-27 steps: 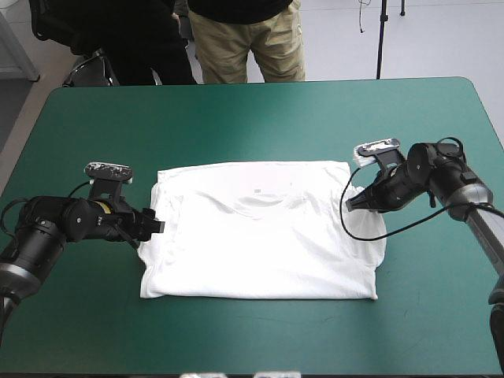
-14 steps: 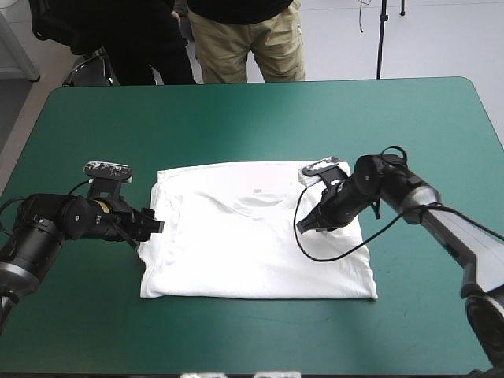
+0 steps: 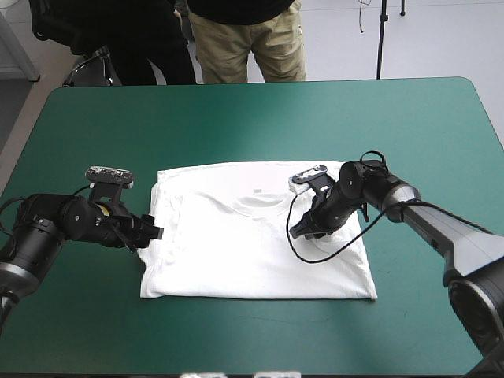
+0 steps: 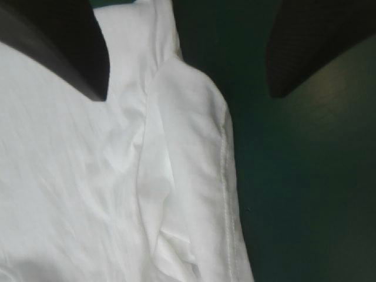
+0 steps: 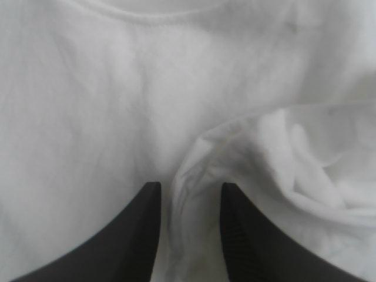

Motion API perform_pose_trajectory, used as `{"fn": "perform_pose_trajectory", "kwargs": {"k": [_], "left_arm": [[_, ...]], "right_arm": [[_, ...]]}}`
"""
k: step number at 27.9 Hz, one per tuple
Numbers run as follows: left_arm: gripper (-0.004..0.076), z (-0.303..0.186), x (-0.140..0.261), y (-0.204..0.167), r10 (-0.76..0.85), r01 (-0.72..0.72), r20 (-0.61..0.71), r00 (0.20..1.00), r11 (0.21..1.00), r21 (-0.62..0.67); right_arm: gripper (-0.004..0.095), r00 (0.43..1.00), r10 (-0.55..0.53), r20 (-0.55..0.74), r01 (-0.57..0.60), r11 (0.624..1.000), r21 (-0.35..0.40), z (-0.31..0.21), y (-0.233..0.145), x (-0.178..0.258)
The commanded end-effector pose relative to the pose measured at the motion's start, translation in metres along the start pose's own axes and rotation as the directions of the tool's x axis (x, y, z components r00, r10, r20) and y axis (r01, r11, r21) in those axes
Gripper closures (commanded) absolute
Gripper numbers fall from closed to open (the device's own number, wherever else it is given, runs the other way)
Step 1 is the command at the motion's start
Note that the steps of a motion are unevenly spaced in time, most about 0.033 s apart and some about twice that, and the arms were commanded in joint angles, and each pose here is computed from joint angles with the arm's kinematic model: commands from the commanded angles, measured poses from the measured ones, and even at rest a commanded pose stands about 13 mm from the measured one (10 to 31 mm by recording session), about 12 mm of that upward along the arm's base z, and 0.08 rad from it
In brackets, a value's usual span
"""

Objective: Fold the cloth

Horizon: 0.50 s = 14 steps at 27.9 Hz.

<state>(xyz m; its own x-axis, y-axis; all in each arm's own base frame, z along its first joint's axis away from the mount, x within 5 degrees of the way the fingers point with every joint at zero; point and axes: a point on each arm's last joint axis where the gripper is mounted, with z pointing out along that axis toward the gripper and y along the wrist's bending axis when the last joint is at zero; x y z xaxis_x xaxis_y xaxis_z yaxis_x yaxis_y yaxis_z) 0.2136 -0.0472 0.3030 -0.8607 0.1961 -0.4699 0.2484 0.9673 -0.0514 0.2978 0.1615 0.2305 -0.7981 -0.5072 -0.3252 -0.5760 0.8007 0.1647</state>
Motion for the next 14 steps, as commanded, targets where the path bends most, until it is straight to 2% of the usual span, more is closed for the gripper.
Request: {"fn": "perform_pose_trajectory", "kwargs": {"k": [1, 5, 9, 14], "left_arm": [[0.0186, -0.016, -0.006, -0.003, 0.008, -0.008, 0.076, 0.997, 1.0, 0.01], [0.0186, -0.015, 0.002, -0.003, 0.01, -0.011, 0.027, 1.0, 1.0, 0.011], [0.0186, -0.009, 0.017, -0.002, -0.004, 0.004, -0.029, 1.0, 1.0, 0.004], [0.0186, 0.022, 0.051, 0.003, -0.068, 0.063, -0.118, 0.991, 0.997, -0.041]], "right_arm": [[0.0484, 0.981, -0.05, 0.188, 0.042, 0.998, 0.043, -0.059, 0.01, -0.004], [0.0484, 0.958, -0.092, 0.271, 0.06, 0.99, 0.127, -0.115, 0.019, 0.015], [0.0484, 0.962, -0.084, 0.261, 0.039, 0.984, 0.175, -0.151, 0.023, 0.046], [0.0484, 0.96, -0.016, 0.28, -0.026, 0.989, 0.145, -0.171, 0.036, 0.098]]}}
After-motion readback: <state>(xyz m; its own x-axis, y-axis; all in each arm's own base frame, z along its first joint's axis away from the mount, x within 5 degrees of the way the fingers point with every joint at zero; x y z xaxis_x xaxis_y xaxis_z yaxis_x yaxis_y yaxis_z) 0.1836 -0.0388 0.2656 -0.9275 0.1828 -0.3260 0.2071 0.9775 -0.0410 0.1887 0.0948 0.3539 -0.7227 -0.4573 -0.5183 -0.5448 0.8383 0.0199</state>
